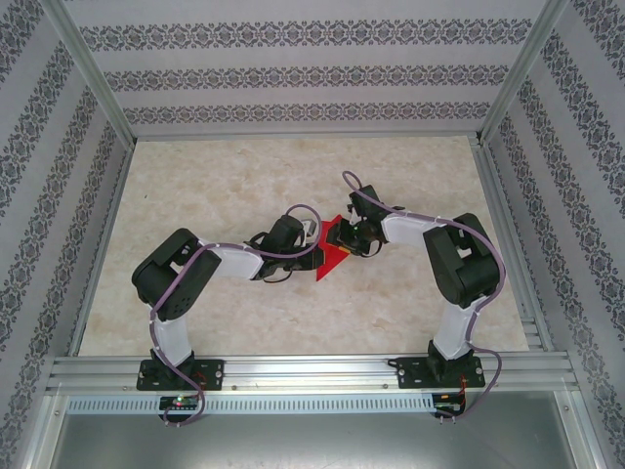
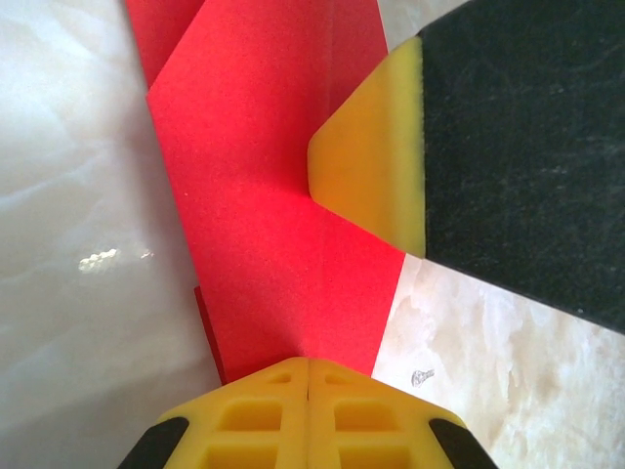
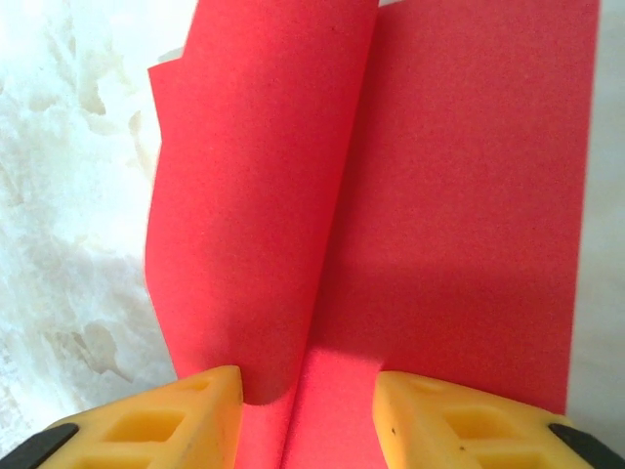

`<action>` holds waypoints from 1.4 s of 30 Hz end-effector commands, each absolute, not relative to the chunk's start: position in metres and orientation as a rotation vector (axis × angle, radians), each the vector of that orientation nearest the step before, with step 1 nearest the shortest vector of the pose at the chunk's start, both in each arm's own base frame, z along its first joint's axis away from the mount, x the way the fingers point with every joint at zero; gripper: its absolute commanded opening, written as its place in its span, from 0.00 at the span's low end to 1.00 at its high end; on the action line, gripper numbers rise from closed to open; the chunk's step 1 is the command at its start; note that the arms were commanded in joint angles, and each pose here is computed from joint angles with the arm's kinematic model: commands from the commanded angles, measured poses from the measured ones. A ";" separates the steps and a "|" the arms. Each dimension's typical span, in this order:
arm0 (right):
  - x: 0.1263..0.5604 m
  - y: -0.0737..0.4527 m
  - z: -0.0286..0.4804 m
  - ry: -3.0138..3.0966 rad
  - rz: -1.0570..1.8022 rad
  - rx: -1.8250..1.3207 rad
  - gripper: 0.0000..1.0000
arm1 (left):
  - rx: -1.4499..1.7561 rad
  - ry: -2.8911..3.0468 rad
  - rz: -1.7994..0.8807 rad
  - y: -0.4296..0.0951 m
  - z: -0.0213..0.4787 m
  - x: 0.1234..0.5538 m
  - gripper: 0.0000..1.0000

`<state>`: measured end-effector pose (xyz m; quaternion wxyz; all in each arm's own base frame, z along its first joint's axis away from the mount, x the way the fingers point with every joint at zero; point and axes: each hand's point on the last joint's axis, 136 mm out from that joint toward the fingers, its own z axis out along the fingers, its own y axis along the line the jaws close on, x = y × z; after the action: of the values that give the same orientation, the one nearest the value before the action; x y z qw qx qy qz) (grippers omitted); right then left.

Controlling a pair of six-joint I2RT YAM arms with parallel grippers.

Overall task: Fold a paper plane with a square sheet of paper (pick it up from the middle)
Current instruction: Fourth fold the wing at the center of the table.

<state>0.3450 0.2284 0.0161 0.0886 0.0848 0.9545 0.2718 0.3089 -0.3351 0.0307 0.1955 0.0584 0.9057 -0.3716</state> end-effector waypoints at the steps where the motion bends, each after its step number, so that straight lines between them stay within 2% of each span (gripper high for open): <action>1: 0.314 0.189 -0.044 3.028 0.482 0.321 0.41 | 0.161 2.564 -1.008 -0.332 0.022 0.313 0.07; 17: 0.311 0.185 -0.051 3.059 0.412 0.328 0.39 | 0.132 2.454 -1.004 -0.329 0.060 0.327 0.11; 27: 0.310 0.185 -0.053 3.063 0.417 0.344 0.40 | 0.137 2.472 -1.039 -0.336 0.051 0.328 0.10; 42: 0.307 0.181 -0.057 3.079 0.379 0.355 0.39 | 0.110 2.538 -0.947 -0.329 0.029 0.330 0.08</action>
<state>0.3468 0.2274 0.0127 0.0740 0.0858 0.9603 0.2551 0.3224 -0.3335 0.0373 0.2120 0.0471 0.9078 -0.3588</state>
